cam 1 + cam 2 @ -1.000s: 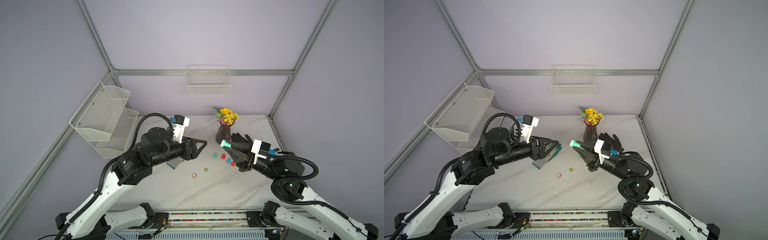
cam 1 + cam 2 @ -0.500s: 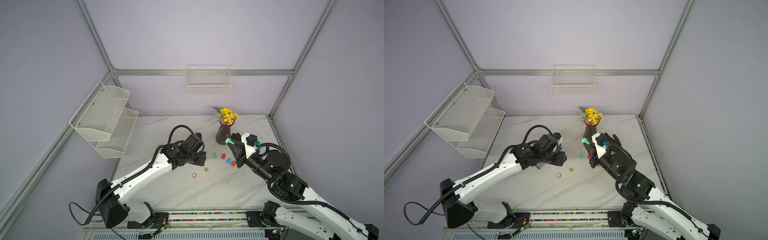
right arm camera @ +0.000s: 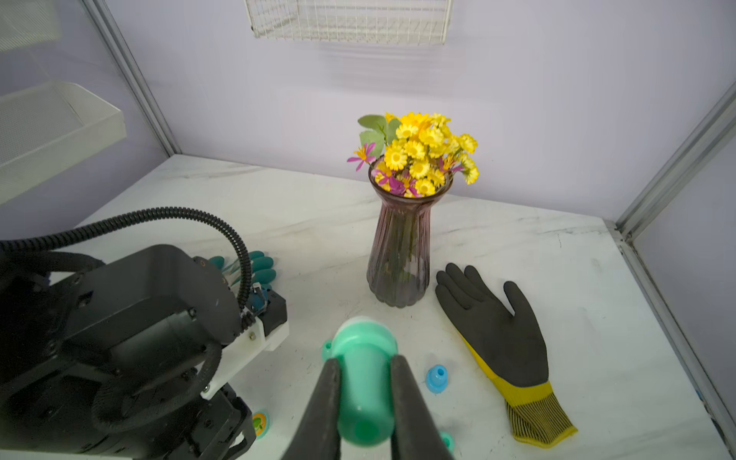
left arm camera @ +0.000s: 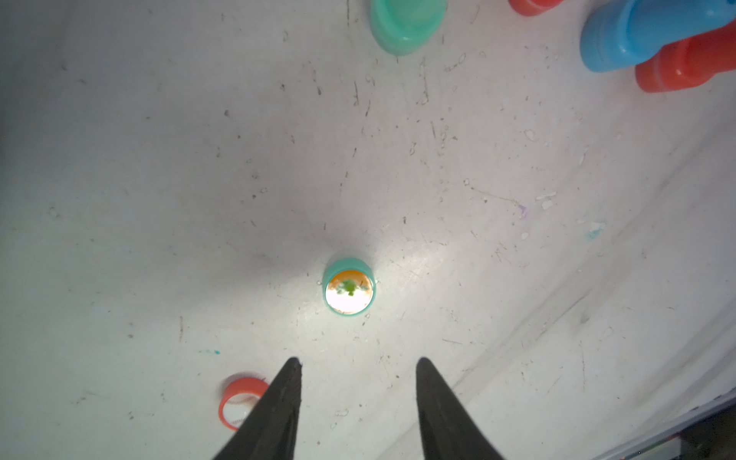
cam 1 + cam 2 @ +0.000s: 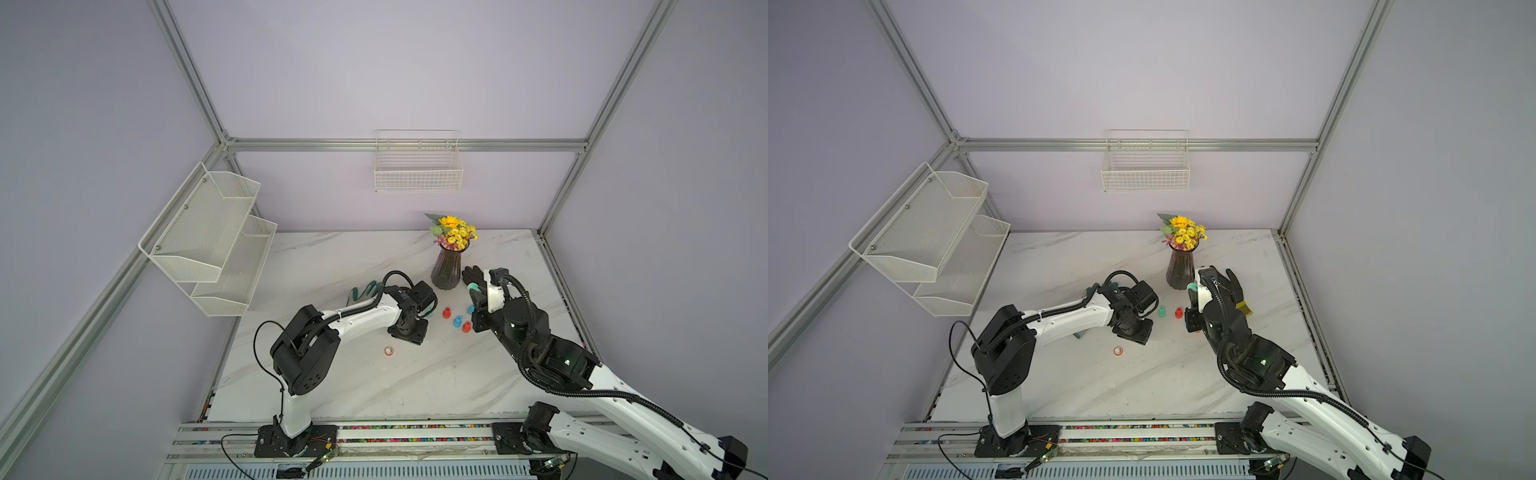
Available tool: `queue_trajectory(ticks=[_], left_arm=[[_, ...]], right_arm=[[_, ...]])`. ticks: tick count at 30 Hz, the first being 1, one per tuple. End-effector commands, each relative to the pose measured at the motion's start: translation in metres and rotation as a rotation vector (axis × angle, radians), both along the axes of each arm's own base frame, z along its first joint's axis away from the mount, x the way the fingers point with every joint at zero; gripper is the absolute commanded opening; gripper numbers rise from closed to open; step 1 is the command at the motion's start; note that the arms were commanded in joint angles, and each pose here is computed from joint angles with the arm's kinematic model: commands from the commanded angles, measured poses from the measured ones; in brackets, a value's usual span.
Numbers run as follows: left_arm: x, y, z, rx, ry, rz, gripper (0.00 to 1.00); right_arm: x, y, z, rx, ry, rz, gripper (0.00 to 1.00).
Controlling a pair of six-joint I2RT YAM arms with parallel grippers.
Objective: Close the stamp cap
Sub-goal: Pick up the cover from the center of the board.
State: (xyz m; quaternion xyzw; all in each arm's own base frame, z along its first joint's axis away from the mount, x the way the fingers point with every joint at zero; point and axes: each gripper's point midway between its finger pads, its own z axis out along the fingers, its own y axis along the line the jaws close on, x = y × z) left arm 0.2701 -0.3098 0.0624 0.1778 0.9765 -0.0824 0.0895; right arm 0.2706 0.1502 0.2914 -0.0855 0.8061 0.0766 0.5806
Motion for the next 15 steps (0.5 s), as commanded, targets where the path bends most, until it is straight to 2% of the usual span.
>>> queue_trajectory(ticks=[1, 15], left_arm=[[0.003, -0.010, 0.006, -0.012, -0.009, -0.033, 0.46], [0.011, -0.010, -0.031, 0.066, 0.012, -0.045, 0.36]], right_arm=[[0.001, 0.000, -0.003, 0.034, 0.043, -0.014, 0.00], [0.000, 0.008, -0.007, 0.045, 0.066, 0.030, 0.00]])
